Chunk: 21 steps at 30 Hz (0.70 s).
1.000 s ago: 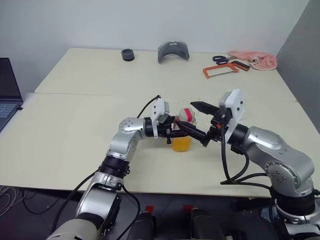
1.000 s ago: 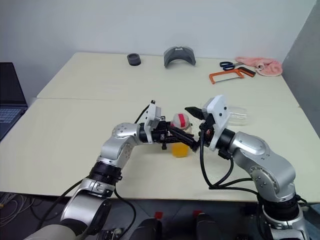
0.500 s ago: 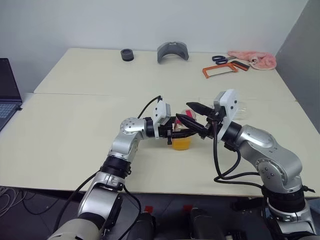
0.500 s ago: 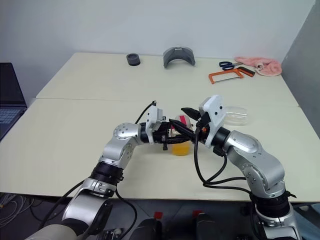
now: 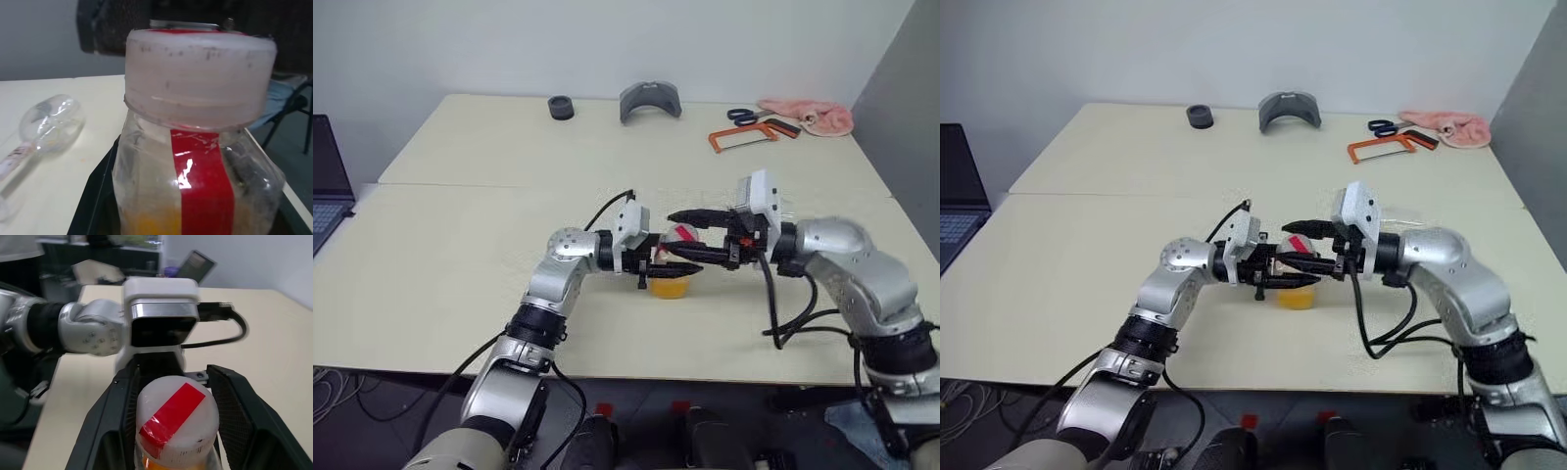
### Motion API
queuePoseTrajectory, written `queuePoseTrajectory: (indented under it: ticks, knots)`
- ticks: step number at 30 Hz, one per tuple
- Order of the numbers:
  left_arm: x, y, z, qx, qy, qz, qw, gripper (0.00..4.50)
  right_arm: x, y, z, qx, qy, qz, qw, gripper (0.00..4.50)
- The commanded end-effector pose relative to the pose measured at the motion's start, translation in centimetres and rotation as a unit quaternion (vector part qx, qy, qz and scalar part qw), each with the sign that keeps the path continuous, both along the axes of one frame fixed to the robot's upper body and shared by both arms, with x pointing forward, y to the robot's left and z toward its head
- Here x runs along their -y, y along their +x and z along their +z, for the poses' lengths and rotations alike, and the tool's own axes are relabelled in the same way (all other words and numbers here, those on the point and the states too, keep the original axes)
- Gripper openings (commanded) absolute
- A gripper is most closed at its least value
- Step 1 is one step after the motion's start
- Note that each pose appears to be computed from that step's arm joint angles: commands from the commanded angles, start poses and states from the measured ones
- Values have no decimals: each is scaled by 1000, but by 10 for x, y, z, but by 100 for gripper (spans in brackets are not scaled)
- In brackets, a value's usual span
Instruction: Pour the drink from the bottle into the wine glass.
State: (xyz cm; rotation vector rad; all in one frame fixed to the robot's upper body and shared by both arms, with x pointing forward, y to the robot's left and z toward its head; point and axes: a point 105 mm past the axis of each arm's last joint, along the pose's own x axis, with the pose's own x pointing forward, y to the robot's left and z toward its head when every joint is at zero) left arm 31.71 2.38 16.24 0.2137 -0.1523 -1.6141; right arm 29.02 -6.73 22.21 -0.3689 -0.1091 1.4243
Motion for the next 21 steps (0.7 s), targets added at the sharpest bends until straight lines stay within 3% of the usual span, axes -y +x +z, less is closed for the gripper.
queuePoseTrajectory:
  ticks: [1, 5, 12, 16, 21]
  knots:
    - [-1, -1, 21, 24, -26, -7, 999, 175, 7, 3, 0, 5, -23, 6, 1000, 185]
    - [-1, 4, 22, 24, -44, 21, 999, 174, 13, 5, 5, 1, 13, -45, 999, 185]
    - [2, 8, 22, 27, -67, 54, 996, 173, 24, -3, 37, 23, 155, -166, 974, 427]
    - [5, 12, 23, 26, -80, 67, 994, 173, 11, -17, 30, 6, 192, -205, 960, 428]
    - [7, 20, 27, 33, -93, 88, 991, 173, 0, -16, 16, 4, 197, -262, 945, 428]
